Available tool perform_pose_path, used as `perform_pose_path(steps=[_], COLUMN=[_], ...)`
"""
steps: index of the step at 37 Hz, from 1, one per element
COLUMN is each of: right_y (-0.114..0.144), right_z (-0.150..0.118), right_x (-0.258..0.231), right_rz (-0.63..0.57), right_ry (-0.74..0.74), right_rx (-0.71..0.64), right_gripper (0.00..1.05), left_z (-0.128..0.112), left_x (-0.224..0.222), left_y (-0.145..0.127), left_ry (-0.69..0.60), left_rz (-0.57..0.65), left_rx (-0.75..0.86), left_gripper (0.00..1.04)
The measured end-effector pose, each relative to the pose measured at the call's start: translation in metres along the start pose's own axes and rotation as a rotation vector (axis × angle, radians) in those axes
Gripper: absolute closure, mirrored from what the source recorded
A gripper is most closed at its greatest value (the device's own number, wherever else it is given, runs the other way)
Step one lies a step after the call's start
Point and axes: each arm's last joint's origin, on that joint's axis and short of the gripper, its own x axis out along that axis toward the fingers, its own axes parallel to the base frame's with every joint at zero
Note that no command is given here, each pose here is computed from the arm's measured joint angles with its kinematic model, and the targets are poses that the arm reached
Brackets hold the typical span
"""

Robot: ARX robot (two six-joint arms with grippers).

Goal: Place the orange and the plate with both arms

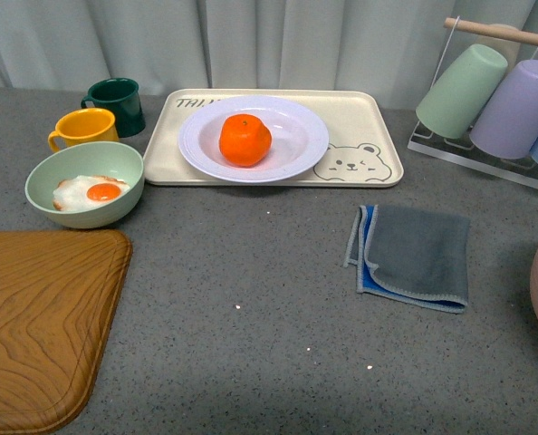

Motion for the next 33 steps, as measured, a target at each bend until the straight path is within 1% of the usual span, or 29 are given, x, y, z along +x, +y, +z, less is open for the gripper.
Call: perform_pose_path(steps=[22, 25, 27, 32, 33], right_y=[0.0, 0.0, 0.0, 0.0, 0.0], right_z=[0.0, -0.005, -0.003, -0.003, -0.003], right_x=[-0.011, -0.018, -0.021, -0.021, -0.021], right_rz=[0.0, 0.003, 0.003, 0.003, 0.003], right_ry=[-0.001, 0.034, 0.003, 0.004, 0.004], right_rx=[0.0, 0.0, 0.0, 0.0, -0.002], right_gripper=[1.04, 1.04, 1.04, 1.04, 1.02], left_z=[0.0, 0.0, 0.0, 0.0, 0.0], left_x=[0.0, 0.0, 0.0, 0.0, 0.0], left_y=[0.0, 0.0, 0.0, 0.0, 0.0], left_ry=[0.0, 0.0, 0.0, 0.0, 0.0], left_rz=[0.0, 0.0, 0.0, 0.0, 0.0], left_rx=[0.0, 0.0, 0.0, 0.0, 0.0], left_gripper=[0.07, 0.07, 0.07, 0.07, 0.07])
